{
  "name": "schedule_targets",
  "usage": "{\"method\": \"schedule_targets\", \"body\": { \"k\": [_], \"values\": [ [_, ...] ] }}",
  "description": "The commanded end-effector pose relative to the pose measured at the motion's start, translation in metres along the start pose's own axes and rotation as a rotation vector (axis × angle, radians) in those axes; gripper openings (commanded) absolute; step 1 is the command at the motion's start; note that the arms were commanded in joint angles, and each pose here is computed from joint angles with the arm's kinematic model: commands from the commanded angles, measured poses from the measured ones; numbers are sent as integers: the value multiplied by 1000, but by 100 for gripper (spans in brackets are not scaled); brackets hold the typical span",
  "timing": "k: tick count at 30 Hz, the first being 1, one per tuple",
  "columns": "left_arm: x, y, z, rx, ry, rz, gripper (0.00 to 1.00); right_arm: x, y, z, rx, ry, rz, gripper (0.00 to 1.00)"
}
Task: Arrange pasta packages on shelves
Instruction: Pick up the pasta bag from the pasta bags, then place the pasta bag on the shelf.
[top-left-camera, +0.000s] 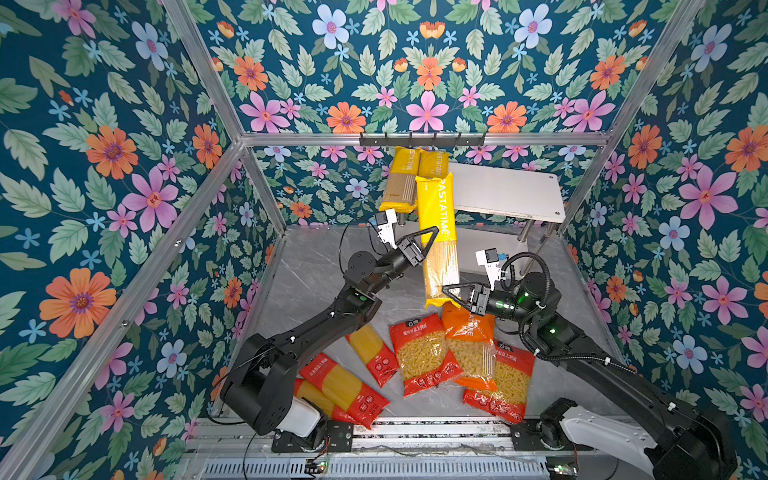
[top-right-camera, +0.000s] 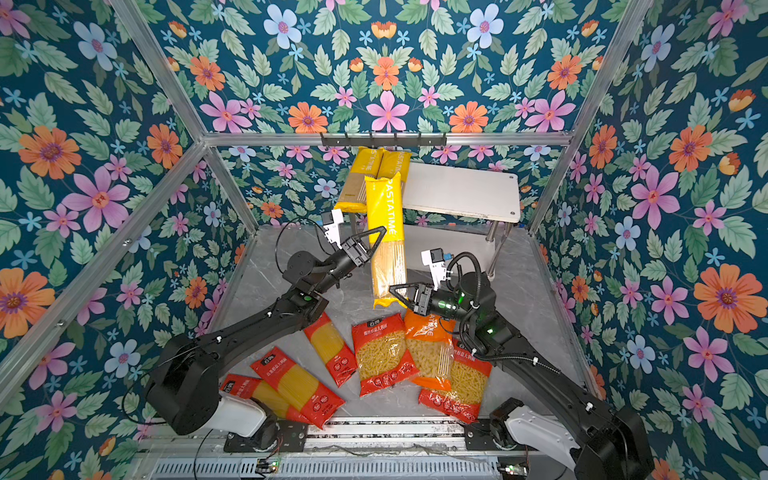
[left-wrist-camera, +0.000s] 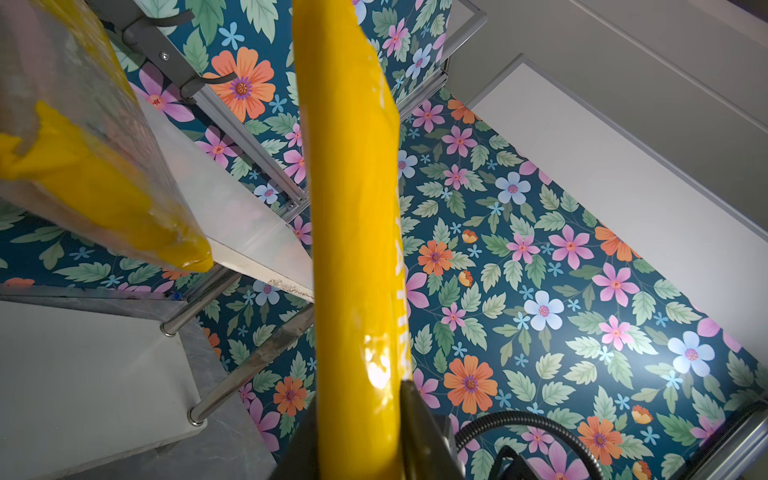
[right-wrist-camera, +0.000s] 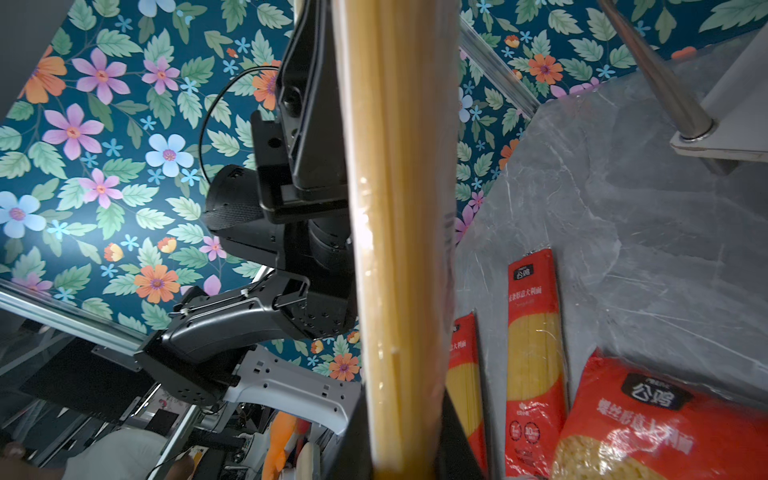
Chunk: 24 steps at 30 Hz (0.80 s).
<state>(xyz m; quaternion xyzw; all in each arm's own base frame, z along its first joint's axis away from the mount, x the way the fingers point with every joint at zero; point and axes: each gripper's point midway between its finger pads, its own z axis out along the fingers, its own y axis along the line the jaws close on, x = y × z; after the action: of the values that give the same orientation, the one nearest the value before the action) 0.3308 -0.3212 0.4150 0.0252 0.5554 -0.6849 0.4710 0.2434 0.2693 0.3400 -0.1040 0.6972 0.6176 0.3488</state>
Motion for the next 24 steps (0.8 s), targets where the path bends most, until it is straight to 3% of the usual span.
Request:
{"method": "schedule_targets", "body": {
  "k": [1,4,7,15,24],
  "values": [
    [-2,-10,5,17,19,59,46,-34,30,-10,-79,-90,-79,1],
    [-4,-6,8,-27,30,90,61,-60,36,-21,-76,-131,-51,0],
    [-7,1,9,-77,31,117,69,-86,42,-32,-80,-168,-23,0],
    [-19,14,-10,-247,18,220,72,-156,18,-49,71,-236,148,0],
    [-24,30,-62,-486,18,333,72,-198,-5,-26,82,-194,256,0]
  ]
}}
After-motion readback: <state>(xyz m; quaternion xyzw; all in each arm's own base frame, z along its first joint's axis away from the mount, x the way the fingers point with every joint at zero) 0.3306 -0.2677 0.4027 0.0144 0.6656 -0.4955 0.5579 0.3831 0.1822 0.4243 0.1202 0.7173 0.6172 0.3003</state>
